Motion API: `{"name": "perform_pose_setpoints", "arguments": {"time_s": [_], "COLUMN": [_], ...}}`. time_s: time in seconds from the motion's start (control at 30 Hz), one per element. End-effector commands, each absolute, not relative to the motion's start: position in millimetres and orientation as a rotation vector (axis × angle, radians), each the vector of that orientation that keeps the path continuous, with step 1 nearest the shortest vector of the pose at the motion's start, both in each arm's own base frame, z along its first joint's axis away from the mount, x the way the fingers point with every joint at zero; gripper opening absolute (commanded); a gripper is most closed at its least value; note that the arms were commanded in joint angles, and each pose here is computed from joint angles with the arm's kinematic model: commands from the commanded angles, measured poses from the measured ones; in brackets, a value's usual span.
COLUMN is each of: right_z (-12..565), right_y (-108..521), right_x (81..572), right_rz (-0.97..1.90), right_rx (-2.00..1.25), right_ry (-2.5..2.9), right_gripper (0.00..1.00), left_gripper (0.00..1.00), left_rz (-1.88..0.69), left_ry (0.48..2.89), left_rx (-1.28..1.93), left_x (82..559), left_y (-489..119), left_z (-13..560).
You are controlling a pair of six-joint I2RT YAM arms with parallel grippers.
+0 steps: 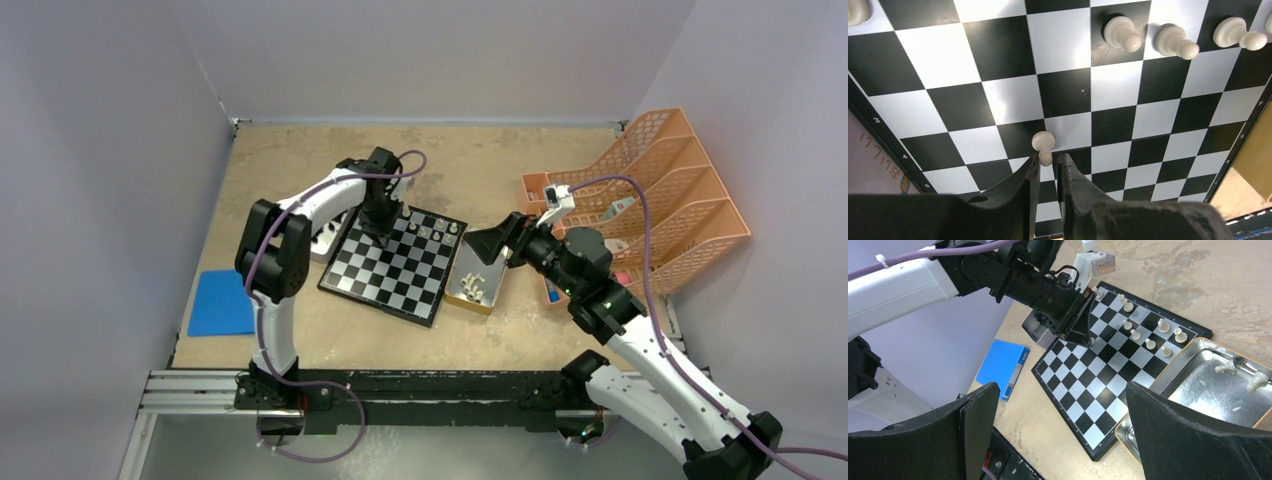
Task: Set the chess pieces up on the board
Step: Place the chess piece on the chessboard.
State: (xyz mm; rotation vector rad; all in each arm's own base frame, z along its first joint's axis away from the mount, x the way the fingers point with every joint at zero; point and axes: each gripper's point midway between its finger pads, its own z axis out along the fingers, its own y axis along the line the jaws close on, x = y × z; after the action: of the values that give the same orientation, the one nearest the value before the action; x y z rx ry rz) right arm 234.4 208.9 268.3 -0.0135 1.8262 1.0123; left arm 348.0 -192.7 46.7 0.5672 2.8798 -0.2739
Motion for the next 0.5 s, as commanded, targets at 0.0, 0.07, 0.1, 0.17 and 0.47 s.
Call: {"name": "perform_pose_setpoints", "arguments": {"time_s": [0.0,0.07,0.1,0.17,0.47], "right_z": [284.5,283.6,283.5,283.6,282.9], "right_y": [207.0,207.2,207.2,207.5,209.0], "right_x": [235.6,235.5,235.5,235.9,238.7], "right_rz": [1.012,1.013,1.013,1.014,1.013], "right_rx": [-0.034,-0.036,-0.036,-0.037,-0.040], "right_ry": [1.756,1.756,1.754,1.749,1.743], "right_gripper": [0.99,0.99,0.99,0.99,0.99], "left_gripper": [0.17,0.14,0.13,0.12,0.04], "left_rz": [-0.187,-0.152,-0.141,-0.127,-0.160], "left_ry": [2.782,2.773,2.764,2.744,2.625], "left_rx": [0.568,0.570,0.568,0.567,0.536], "left_x": [360.1,360.5,361.9,364.4,384.7], "left_y": [-196.0,-196.2,-196.5,-197.8,-208.1], "left_z": [63.5,63.3,64.4,67.0,86.0]}}
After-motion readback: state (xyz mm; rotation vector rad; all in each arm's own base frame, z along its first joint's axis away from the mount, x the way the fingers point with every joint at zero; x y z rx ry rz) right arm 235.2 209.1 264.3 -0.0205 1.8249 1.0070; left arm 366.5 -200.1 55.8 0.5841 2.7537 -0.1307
